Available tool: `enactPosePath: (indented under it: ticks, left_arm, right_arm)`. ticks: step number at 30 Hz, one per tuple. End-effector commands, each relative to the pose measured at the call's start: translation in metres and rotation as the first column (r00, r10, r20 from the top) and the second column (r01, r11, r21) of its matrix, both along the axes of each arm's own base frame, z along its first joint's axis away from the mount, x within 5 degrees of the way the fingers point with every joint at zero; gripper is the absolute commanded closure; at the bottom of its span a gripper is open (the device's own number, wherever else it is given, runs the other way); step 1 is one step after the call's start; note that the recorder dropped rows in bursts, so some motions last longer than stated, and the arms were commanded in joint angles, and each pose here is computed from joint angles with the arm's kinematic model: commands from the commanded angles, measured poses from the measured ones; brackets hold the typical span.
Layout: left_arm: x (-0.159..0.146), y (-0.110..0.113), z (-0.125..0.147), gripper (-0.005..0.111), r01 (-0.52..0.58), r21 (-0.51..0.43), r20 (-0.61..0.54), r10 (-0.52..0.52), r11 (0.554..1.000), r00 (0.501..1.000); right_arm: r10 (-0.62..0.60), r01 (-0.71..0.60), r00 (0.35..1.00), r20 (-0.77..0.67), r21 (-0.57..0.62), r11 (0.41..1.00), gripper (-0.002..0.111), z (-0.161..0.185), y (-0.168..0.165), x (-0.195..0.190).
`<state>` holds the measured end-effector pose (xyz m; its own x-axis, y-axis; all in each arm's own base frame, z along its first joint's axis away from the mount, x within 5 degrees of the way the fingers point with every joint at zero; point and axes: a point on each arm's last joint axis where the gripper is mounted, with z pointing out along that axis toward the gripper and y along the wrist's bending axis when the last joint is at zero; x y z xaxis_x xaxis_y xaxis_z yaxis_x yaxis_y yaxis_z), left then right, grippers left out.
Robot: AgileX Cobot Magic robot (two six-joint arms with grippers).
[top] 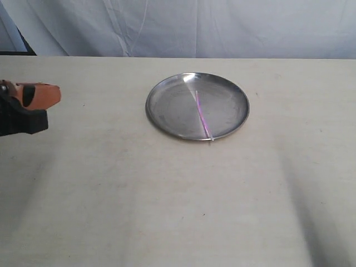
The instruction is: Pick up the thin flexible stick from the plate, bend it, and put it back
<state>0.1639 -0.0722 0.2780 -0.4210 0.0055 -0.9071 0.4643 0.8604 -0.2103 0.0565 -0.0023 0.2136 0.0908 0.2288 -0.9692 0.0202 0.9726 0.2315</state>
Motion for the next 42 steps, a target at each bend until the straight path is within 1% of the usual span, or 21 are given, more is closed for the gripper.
enactPosePath:
  ticks: [1,3,6,10,13,16,18,20,22,24,25,42]
  left_arm:
    - [-0.031,0.011,0.009,0.093,-0.015,0.001,0.139,0.015,1.000,0.990]
    - [-0.050,0.018,0.010,0.093,-0.029,-0.018,0.216,0.033,0.999,0.976]
    - [-0.075,0.027,0.005,0.093,-0.049,-0.039,0.306,0.059,0.998,0.950]
    - [-0.095,0.035,-0.010,0.093,-0.086,-0.055,0.371,0.100,0.995,0.923]
    - [-0.102,0.038,-0.027,0.093,-0.108,-0.090,0.369,0.134,0.990,0.920]
    - [-0.107,0.040,-0.046,0.093,-0.130,-0.163,0.341,0.180,0.978,0.923]
    - [-0.110,0.041,-0.056,0.093,-0.130,-0.200,0.331,0.192,0.971,0.924]
    - [-0.113,0.040,-0.067,0.093,-0.118,-0.216,0.329,0.186,0.969,0.926]
    - [-0.116,0.038,-0.068,0.093,-0.087,-0.219,0.347,0.161,0.972,0.924]
    - [-0.118,0.035,-0.070,0.093,-0.055,-0.178,0.353,0.116,0.982,0.928]
    - [-0.118,0.034,-0.070,0.093,-0.037,-0.183,0.350,0.100,0.982,0.932]
    - [-0.119,0.033,-0.070,0.093,-0.031,-0.172,0.351,0.091,0.985,0.932]
  right_arm:
    - [-0.006,0.006,1.000,0.003,-0.001,1.000,0.109,0.000,0.000,0.000]
    - [-0.006,0.006,1.000,0.003,-0.001,1.000,0.109,0.000,0.000,0.000]
    - [-0.006,0.006,1.000,0.003,-0.001,1.000,0.109,0.000,0.000,0.000]
    - [-0.006,0.006,1.000,0.003,-0.001,1.000,0.109,0.000,0.000,0.000]
    - [-0.006,0.006,1.000,0.003,-0.001,1.000,0.109,0.000,0.000,0.000]
    - [-0.006,0.006,1.000,0.003,-0.004,1.000,0.109,0.000,0.000,0.000]
    - [-0.006,0.006,1.000,0.003,-0.004,1.000,0.109,0.000,0.000,0.000]
    - [-0.006,0.006,1.000,0.003,-0.004,1.000,0.109,0.000,0.000,0.000]
    - [-0.006,0.006,1.000,0.003,-0.004,1.000,0.109,0.000,0.000,0.000]
    - [-0.006,0.006,1.000,0.003,-0.004,1.000,0.109,0.000,0.000,0.000]
    - [-0.006,0.006,1.000,0.003,-0.004,1.000,0.109,0.000,0.000,0.000]
    - [-0.006,0.006,1.000,0.003,-0.004,1.000,0.109,0.000,0.000,0.000]
